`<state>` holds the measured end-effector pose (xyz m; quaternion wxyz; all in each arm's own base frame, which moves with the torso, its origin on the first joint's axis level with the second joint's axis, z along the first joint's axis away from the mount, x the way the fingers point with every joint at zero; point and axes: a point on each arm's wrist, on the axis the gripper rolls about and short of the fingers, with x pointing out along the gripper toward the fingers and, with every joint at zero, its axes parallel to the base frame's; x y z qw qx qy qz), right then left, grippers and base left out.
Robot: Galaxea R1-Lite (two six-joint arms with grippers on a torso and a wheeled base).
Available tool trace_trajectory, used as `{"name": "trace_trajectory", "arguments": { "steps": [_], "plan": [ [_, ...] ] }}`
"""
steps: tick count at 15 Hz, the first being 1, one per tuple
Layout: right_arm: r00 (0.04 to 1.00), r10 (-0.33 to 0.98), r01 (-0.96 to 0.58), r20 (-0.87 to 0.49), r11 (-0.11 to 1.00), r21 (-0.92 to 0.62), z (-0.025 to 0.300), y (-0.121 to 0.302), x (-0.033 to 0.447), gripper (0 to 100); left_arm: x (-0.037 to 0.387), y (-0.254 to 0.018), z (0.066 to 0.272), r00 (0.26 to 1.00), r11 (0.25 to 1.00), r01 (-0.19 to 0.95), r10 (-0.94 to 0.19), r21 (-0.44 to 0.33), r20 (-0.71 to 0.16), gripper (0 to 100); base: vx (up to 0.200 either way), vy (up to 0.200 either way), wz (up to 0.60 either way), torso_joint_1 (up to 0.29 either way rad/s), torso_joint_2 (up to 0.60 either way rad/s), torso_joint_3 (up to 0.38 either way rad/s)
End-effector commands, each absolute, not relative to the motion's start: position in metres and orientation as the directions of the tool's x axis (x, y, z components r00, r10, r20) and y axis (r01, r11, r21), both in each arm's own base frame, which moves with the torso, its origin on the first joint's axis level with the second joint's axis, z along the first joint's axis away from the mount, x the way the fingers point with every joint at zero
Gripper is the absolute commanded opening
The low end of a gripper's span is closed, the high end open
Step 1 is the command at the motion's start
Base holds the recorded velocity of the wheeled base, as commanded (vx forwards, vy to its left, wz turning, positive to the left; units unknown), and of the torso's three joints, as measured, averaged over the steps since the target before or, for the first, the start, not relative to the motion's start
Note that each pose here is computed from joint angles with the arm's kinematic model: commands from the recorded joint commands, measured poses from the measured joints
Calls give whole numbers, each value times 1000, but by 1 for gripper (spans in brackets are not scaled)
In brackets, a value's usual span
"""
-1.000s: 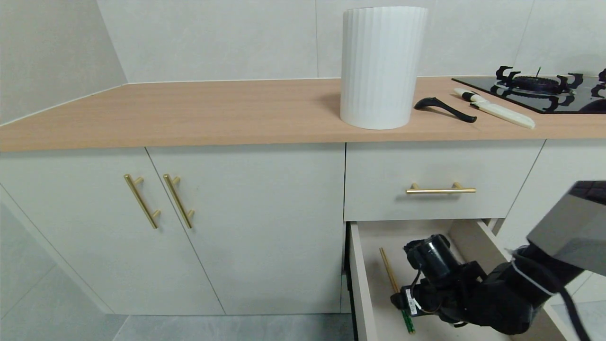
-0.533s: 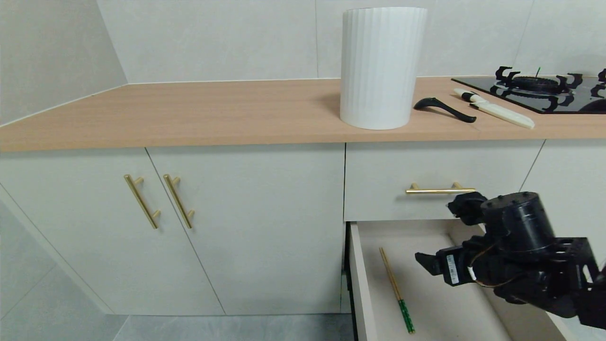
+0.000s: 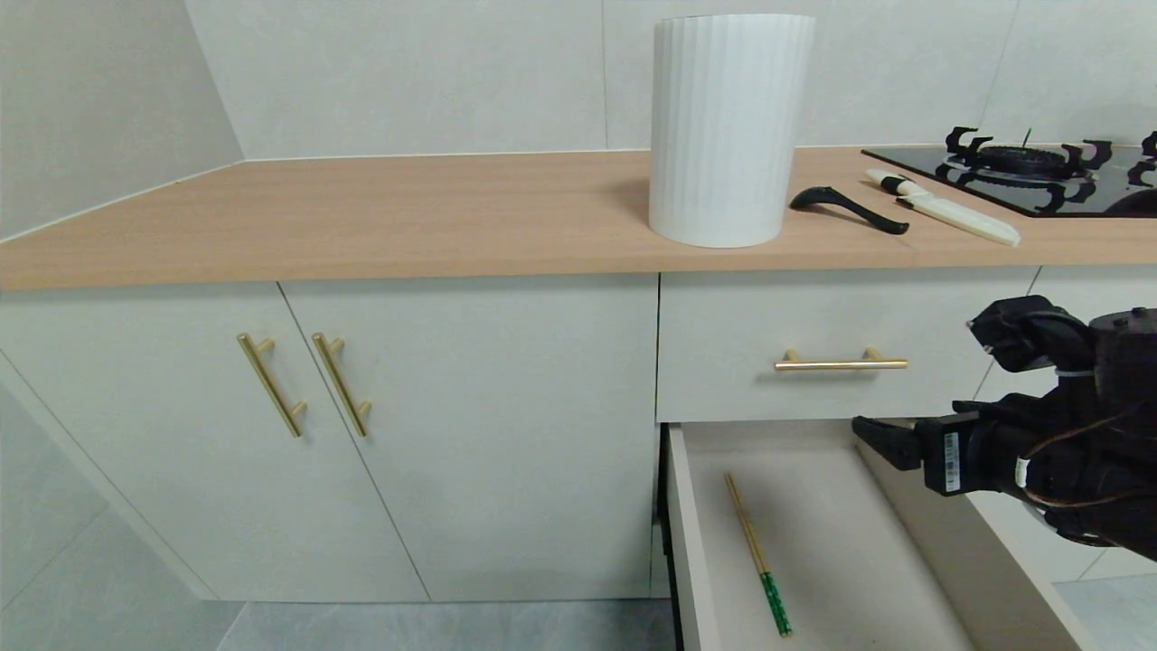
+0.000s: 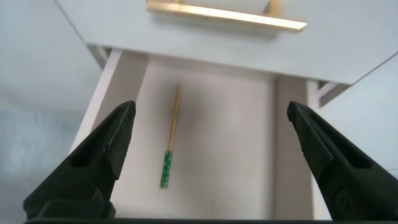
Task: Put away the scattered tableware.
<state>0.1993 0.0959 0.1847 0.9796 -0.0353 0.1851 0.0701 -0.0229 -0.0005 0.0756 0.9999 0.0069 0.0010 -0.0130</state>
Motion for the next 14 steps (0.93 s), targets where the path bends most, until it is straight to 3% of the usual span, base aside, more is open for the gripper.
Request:
{"name": "trace_trajectory", "arguments": {
  "steps": [1,5,14],
  "plan": [
    [930,120,-142,-347,989,-38,189,92,197,100,-23,-1,75,1000,1000,26,-26,14,-3,100,0,0,0,22,-110,-51],
    [932,118,-139,-341,990,-38,190,92,197,100,-23,-1,76,1000,1000,26,-26,14,-2,100,0,0,0,94,-262,-265],
    [930,97,-120,-354,992,-42,187,89,201,100,-23,-1,76,1000,1000,26,-26,14,-2,100,0,0,0,166,-497,-294]
  ]
}}
